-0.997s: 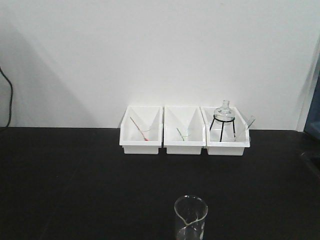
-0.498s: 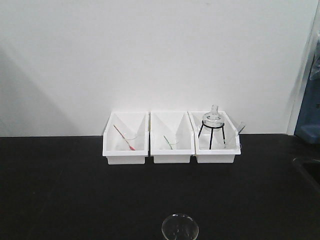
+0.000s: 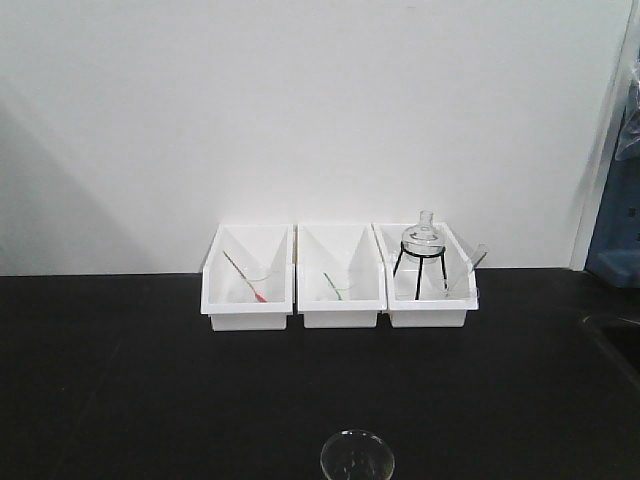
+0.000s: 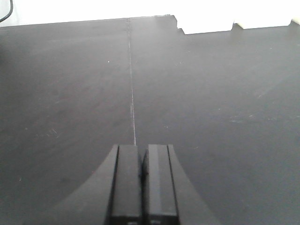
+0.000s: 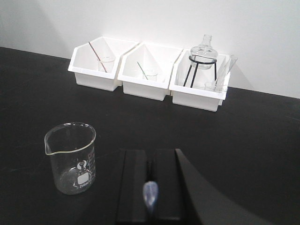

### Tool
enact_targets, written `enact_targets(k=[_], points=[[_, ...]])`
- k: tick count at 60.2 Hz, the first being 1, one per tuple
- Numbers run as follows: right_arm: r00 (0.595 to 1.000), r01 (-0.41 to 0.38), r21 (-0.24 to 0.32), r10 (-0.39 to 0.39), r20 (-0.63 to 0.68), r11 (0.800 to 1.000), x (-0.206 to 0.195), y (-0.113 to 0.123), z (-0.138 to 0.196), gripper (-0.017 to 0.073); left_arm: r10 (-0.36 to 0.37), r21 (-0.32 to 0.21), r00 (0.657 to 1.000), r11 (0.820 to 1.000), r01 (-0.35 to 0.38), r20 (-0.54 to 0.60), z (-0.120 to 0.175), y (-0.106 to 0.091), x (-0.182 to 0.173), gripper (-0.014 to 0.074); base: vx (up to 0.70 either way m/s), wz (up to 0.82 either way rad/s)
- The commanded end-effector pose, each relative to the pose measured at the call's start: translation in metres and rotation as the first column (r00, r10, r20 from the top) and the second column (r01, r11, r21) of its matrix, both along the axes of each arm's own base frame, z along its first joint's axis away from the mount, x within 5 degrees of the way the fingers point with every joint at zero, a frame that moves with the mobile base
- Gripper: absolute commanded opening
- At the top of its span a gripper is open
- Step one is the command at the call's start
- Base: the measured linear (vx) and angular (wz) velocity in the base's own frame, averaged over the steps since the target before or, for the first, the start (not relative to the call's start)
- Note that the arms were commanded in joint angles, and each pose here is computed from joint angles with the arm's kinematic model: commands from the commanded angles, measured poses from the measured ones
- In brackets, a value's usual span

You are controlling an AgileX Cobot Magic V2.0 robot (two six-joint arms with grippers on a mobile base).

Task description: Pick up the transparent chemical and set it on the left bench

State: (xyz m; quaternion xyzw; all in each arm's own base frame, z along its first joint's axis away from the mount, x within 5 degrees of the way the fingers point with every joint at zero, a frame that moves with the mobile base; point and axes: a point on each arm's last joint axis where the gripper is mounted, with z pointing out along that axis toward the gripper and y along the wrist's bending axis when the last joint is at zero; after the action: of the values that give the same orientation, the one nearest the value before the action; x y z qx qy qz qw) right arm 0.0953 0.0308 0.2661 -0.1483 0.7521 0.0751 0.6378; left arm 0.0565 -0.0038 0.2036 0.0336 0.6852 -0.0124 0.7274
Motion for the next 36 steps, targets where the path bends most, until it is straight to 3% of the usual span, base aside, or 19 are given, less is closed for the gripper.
enact_targets(k=[1, 12, 20, 31, 36], points=[[0.993, -0.005, 0.019, 0.003, 0.115, 1.0, 0.002, 0.001, 0.018, -0.0003, 0.0, -0.014, 0.997, 1.0, 0.001, 0.08, 0.003, 0.0, -0.001, -0.0003, 0.0, 0.0], [0.992, -0.008, 0.049, 0.001, 0.124, 0.999, 0.005, 0.002, 0.019, -0.0003, 0.0, -0.014, 0.997, 1.0, 0.001, 0.08, 0.003, 0.0, -0.001, -0.0003, 0.0, 0.0], [0.965, -0.038, 0.116, 0.007, 0.261, 0.992, 0.019, 0.008, 0.031, -0.0003, 0.0, -0.014, 0.997, 1.0, 0.001, 0.08, 0.003, 0.0, -0.001, -0.0003, 0.0, 0.0], [0.952, -0.082, 0.208, 0.015, 0.304, 0.975, 0.064, 0.026, 0.04, -0.0003, 0.0, -0.014, 0.997, 1.0, 0.001, 0.08, 0.003, 0.0, -0.001, -0.0003, 0.0, 0.0], [0.949, -0.117, 0.204, 0.049, 0.31, 0.972, 0.092, 0.038, 0.043, -0.0003, 0.0, -0.014, 0.997, 1.0, 0.001, 0.08, 0.003, 0.0, -0.001, -0.0003, 0.0, 0.0]])
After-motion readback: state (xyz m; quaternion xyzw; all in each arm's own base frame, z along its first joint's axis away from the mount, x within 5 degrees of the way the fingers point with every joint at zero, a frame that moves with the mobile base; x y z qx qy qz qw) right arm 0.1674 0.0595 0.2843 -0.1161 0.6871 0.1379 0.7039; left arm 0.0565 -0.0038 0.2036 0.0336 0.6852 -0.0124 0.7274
